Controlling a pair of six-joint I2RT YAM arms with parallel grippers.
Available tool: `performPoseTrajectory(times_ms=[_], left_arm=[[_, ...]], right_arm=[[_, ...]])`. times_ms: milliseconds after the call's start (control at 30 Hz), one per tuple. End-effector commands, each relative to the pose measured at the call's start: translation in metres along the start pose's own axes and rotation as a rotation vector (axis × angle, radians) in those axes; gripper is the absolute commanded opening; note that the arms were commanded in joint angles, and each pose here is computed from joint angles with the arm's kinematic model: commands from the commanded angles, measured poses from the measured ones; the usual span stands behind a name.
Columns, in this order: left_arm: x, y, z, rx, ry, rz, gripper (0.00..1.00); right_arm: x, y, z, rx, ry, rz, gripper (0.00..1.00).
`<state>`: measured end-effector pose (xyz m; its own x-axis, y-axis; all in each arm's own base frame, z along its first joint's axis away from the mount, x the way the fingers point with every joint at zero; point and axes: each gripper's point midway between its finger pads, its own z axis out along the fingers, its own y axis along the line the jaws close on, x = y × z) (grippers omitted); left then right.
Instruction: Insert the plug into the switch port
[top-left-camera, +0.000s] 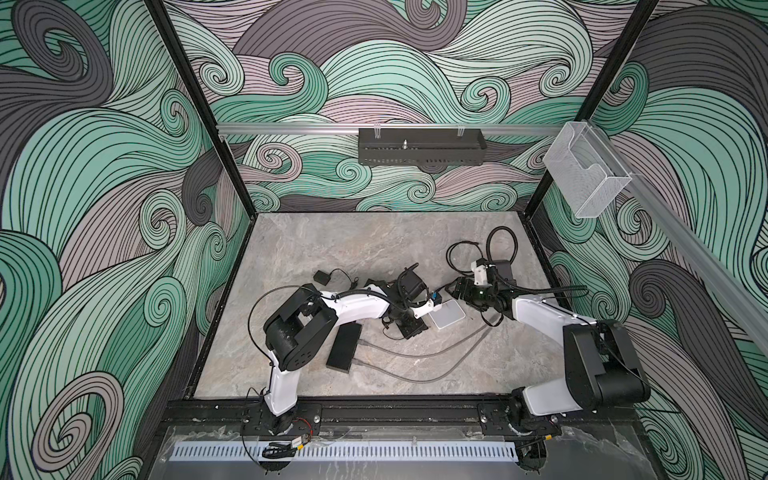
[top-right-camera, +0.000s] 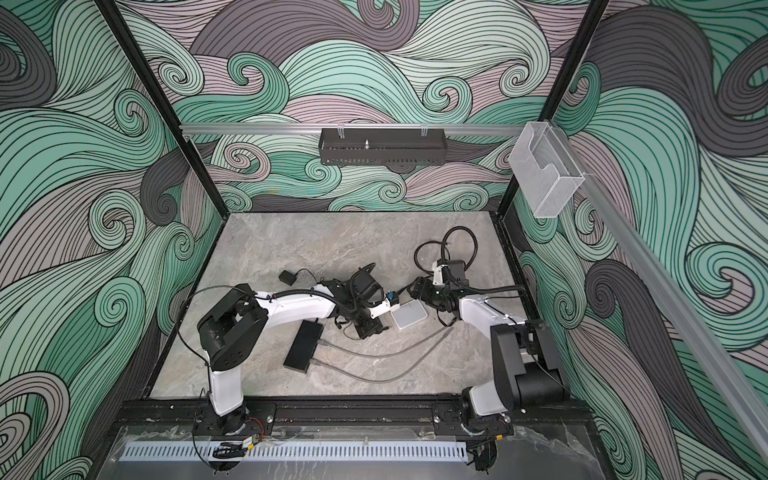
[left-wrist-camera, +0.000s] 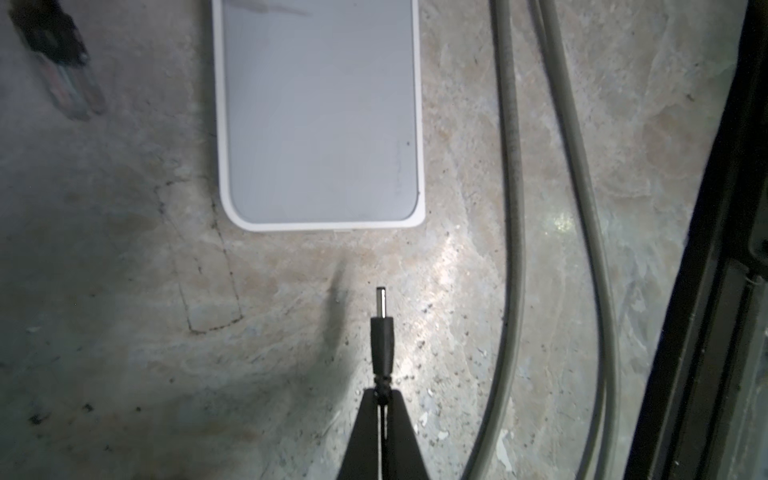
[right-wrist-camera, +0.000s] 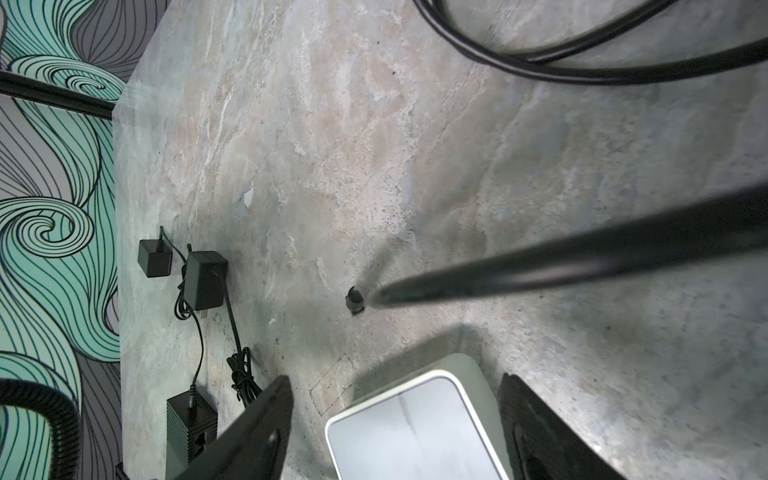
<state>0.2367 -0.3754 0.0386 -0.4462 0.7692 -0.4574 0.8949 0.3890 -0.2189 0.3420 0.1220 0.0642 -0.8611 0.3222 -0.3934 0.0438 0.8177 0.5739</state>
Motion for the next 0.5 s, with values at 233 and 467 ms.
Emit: performPoseTrajectory(times_ms=[233,467], left_arm=[[-0.004,0.025,0.013,-0.063,-0.007,-0.031,0.00],[-0.004,0.025,0.013,-0.053,-0.009,-0.031,0.00]], right_arm=[[0.001,0.003,0.011,-0.052,0.010,-0.003,0.79],[0.002,0.003,0.010,-0.052,0.008,0.003,0.79]])
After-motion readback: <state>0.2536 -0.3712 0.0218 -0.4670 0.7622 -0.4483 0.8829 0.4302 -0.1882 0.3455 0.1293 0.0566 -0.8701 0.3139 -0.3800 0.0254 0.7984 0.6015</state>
